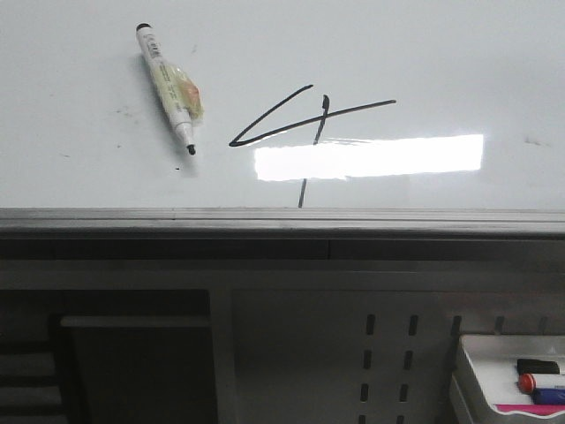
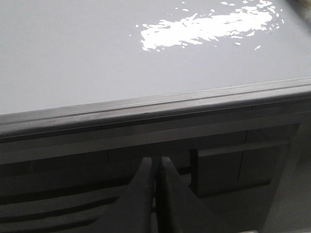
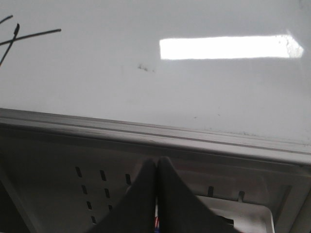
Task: Write number 4 on whiteboard
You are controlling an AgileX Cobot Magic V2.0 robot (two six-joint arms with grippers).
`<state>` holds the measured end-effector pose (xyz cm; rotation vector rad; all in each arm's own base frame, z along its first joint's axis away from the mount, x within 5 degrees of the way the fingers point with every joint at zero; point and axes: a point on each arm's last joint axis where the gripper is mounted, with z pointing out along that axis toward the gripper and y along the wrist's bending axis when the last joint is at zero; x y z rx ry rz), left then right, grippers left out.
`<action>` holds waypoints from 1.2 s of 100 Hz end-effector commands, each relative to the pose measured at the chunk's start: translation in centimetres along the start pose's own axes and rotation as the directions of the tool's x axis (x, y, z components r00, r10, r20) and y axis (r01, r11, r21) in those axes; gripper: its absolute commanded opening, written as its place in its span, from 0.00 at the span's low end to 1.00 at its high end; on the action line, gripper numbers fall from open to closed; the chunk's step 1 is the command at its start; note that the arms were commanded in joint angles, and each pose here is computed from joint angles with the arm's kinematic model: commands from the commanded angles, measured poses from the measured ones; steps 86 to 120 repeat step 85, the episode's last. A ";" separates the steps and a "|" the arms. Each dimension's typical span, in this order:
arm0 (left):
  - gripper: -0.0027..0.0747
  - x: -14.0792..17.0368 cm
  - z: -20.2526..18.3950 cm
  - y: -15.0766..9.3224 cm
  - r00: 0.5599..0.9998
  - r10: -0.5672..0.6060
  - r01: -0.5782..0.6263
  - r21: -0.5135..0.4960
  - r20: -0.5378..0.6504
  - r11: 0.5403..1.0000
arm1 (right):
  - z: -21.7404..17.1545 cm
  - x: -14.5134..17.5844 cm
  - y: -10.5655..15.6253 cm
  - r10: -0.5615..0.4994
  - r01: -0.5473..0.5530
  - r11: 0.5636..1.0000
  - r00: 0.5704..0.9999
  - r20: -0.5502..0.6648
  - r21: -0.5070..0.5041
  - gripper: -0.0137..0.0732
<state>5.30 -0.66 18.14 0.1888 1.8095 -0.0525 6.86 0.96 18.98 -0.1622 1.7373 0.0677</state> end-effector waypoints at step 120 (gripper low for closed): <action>0.01 0.5 0.2 -0.1 0.999 -0.019 0.019 0.002 0.044 1.000 | -1.3 1.8 -0.2 -0.034 0.036 0.999 0.997 -0.069 0.033 0.11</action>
